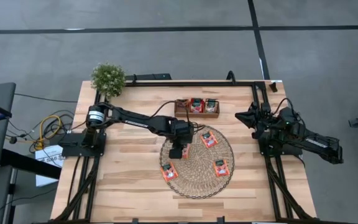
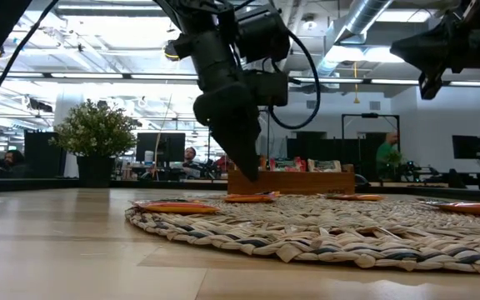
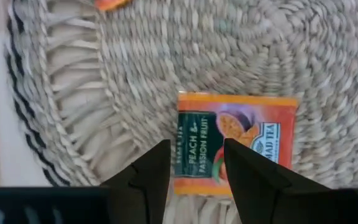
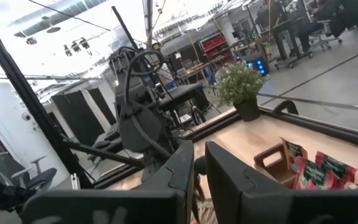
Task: Pick & Place Tea
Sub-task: Put the orange tea bag into the left section of the wooden organizer
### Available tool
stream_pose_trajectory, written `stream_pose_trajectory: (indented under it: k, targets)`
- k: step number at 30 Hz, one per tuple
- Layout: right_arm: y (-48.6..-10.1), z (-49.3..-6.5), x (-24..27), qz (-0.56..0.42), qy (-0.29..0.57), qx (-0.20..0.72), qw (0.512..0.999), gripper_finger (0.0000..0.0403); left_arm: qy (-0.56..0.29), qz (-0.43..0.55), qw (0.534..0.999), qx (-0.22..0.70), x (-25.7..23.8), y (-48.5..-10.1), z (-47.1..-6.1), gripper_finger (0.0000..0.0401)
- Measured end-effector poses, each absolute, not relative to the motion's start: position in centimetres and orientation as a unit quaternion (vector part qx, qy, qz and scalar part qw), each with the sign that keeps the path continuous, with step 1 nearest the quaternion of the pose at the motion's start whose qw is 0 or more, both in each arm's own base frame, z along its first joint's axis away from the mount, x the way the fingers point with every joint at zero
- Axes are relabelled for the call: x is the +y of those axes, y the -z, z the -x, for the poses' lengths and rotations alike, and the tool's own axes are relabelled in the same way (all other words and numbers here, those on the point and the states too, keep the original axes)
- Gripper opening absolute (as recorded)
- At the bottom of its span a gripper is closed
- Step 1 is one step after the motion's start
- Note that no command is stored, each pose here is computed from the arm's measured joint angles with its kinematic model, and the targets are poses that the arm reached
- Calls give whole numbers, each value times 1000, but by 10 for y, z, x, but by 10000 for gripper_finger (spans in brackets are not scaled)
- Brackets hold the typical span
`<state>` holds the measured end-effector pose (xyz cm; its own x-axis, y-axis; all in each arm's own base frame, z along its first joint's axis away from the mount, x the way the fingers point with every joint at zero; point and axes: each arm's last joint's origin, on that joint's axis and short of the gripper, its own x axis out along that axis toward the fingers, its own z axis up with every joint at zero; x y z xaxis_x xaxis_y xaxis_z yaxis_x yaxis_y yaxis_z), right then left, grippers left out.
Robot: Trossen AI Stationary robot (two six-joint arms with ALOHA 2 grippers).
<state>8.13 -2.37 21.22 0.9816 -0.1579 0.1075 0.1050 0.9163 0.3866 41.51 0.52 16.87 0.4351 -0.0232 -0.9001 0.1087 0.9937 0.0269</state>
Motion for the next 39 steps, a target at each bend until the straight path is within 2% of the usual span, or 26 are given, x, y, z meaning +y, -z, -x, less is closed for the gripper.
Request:
stream_pose_trajectory:
  k: [22, 33, 39]
  targets:
    - [-211, -81, -24, -194, 68, -65, 976, 33, 51, -33, 831, 552, 14, -141, -420, 137]
    - [-211, -81, -24, -194, 68, -64, 976, 33, 40, -26, 832, 552, 14, -146, -422, 41]
    - [-211, -81, -24, -194, 68, -64, 976, 33, 20, -38, 830, 557, 17, -174, -431, 4]
